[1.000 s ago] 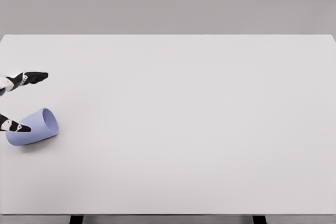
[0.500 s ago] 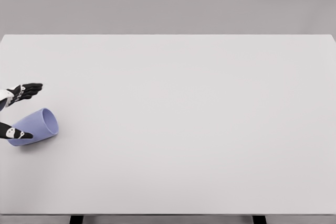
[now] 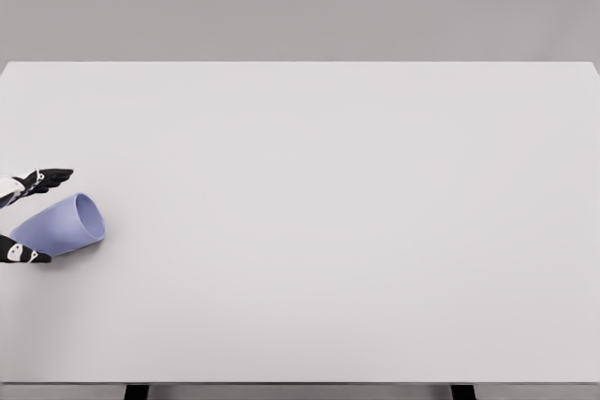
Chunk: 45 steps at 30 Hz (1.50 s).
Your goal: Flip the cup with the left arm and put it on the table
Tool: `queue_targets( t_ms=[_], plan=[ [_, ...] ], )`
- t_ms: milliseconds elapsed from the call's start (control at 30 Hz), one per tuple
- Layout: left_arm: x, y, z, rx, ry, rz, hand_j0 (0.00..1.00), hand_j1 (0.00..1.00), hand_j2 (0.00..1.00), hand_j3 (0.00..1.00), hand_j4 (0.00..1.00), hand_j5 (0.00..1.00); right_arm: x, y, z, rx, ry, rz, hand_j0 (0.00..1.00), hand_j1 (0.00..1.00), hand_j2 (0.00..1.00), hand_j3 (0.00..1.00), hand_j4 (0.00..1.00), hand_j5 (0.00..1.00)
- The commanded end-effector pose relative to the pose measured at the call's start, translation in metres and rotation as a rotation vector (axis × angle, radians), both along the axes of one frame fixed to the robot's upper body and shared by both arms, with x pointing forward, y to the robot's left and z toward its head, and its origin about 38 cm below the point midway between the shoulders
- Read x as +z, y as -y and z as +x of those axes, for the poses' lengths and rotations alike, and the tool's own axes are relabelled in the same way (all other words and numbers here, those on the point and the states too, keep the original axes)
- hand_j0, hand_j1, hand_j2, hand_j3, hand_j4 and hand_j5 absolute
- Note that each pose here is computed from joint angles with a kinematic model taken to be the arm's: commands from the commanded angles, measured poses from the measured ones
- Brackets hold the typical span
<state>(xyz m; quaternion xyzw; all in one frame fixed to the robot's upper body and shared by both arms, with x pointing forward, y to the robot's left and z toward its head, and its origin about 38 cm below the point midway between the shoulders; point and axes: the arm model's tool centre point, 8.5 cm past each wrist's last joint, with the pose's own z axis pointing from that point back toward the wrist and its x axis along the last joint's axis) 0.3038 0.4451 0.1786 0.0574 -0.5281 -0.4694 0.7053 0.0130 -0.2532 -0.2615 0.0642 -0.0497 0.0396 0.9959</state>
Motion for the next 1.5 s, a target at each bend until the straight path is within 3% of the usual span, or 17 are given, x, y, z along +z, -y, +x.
queue_targets(
  t_ms=[0,667,1133,1300,1467],
  plan=[
    [-0.001,-0.003,0.0,0.006,-0.003,0.007,1.0,1.0,1.0,1.0,1.0,1.0,0.0,0.0,0.0,0.0,0.0,0.0,1.0,1.0,1.0,1.0,1.0,1.0],
    [-0.027,0.002,-0.004,0.062,-0.072,0.012,1.0,1.0,1.0,1.0,1.0,1.0,0.0,0.0,0.0,0.0,0.0,0.0,1.0,1.0,1.0,1.0,1.0,1.0],
    [-0.028,0.002,0.0,0.069,-0.06,0.025,1.0,1.0,1.0,1.0,1.0,1.0,0.0,0.0,0.0,0.0,0.0,0.0,1.0,1.0,1.0,1.0,1.0,1.0],
    [-0.022,0.005,0.006,0.048,-0.025,0.042,1.0,1.0,1.0,1.0,1.0,1.0,0.0,0.0,0.0,0.0,0.0,0.0,1.0,1.0,1.0,1.0,1.0,1.0],
    [-0.027,0.009,0.005,0.044,-0.025,0.038,1.0,1.0,1.0,1.0,1.0,1.0,0.0,0.0,0.0,0.0,0.0,0.0,1.0,1.0,1.0,1.0,1.0,1.0]
  ],
)
